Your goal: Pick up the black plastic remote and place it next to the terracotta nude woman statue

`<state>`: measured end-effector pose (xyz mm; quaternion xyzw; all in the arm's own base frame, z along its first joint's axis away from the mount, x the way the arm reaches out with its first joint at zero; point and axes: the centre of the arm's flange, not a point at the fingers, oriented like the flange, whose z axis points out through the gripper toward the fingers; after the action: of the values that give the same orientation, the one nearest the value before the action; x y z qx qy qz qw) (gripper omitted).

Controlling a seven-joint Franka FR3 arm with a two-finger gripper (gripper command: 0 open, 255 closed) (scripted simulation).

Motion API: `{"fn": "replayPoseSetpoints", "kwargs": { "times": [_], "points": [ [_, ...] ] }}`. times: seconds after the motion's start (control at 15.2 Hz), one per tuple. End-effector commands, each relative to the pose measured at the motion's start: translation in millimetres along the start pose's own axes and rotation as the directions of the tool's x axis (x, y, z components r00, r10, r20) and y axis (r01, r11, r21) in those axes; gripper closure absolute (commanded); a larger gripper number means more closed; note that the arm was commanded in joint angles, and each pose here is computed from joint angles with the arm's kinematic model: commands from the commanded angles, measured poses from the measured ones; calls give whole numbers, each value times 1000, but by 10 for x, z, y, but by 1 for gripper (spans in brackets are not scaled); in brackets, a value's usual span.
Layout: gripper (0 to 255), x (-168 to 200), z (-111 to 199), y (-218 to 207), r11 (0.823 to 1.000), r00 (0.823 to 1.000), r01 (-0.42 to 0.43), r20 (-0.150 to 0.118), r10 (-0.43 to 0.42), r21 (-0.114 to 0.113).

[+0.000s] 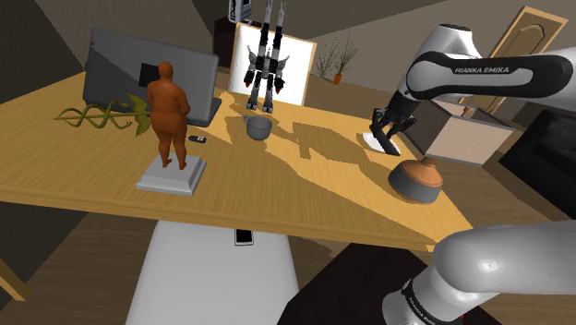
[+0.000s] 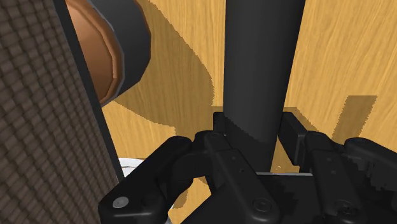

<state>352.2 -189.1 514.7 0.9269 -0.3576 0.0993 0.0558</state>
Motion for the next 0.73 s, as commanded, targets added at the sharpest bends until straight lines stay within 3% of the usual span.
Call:
{"fn": "replayPoseSetpoints", "kwargs": {
  "times": [0.0, 0.66],
  "points": [
    [255, 10, -100, 1, 1000, 1000, 0, 0, 0, 0],
    [255, 128, -614, 18, 1000, 1000, 0, 0, 0, 0]
  ]
}}
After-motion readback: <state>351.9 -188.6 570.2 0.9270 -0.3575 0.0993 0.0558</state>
